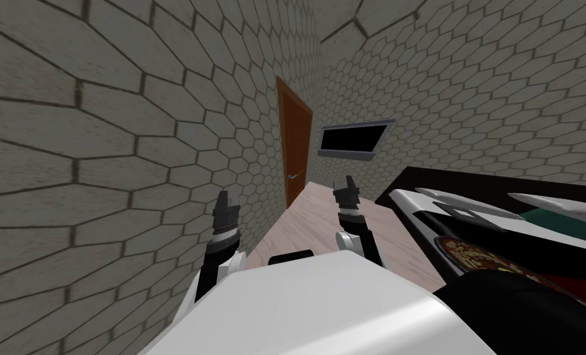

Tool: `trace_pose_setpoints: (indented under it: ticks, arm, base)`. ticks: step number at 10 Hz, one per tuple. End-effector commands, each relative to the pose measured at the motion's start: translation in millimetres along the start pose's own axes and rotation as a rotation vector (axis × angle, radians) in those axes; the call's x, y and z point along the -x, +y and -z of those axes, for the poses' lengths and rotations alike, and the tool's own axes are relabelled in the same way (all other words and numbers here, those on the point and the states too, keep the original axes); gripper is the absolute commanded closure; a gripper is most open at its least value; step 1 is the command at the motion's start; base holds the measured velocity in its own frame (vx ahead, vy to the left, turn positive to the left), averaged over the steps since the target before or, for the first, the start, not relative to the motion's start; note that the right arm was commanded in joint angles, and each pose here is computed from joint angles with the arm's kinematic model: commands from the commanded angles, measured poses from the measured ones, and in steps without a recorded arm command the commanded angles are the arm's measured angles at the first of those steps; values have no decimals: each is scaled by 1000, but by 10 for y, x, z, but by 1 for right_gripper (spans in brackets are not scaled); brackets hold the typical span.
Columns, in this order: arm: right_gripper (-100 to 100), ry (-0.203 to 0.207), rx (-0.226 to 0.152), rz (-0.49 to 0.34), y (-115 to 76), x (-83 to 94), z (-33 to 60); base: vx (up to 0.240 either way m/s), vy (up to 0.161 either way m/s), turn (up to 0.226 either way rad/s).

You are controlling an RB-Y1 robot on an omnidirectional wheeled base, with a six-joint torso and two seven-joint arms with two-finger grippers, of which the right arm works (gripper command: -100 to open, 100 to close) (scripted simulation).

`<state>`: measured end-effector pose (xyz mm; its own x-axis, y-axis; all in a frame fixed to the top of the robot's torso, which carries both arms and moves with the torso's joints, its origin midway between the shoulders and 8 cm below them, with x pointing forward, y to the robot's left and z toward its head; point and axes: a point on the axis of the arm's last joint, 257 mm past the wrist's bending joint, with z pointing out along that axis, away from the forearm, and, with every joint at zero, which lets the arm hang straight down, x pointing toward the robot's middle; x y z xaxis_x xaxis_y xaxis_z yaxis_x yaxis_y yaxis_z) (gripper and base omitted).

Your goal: Pull the door open

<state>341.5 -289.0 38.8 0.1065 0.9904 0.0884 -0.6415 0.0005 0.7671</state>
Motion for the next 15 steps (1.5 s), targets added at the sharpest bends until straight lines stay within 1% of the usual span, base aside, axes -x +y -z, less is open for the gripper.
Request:
trace_pose_setpoints:
  ticks: [1, 10, 11, 13, 15]
  arm:
    - [-100, 7, -12, -3, -98, -11, 9]
    - [-100, 48, -103, -27, -825, -69, 114]
    - [-100, 48, -103, -27, -825, -69, 114]
    - [-100, 57, -126, -31, -1000, -79, 148]
    - [-100, 65, -148, -36, -1182, -89, 184]
  base:
    - [30, -24, 89]
    - [81, -63, 122]
    - [43, -53, 43]
    - [40, -52, 96]
    - [85, -73, 167]
